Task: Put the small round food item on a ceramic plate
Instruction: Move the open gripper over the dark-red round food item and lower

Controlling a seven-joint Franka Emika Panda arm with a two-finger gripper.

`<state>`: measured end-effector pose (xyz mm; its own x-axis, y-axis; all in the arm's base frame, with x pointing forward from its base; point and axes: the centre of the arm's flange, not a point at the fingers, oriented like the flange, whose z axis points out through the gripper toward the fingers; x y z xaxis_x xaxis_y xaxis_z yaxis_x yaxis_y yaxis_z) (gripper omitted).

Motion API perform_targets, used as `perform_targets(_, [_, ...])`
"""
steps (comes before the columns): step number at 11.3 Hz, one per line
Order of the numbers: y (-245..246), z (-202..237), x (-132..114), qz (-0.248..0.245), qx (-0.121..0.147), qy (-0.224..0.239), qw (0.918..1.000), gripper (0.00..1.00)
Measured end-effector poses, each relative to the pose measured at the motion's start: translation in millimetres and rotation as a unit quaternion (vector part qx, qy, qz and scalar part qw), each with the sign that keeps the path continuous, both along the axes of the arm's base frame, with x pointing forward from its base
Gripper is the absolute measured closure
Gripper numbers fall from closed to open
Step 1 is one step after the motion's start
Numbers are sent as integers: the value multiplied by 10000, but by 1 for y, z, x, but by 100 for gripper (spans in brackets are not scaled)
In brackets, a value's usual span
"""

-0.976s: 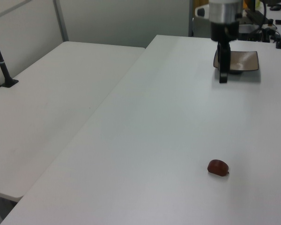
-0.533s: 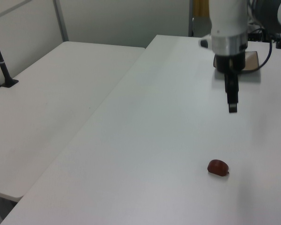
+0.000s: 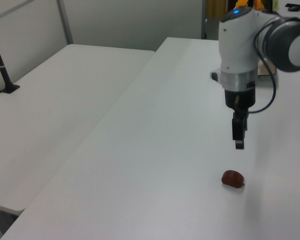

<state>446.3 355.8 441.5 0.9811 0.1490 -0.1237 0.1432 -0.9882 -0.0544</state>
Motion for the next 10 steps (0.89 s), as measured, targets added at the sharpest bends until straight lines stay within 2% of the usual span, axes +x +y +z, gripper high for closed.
perform_targets(5, [2, -56, -7, -398, 258, -405, 9981, 0])
perform_targets(10, [12, -102, -18, -421, 177, -405, 9981, 0])
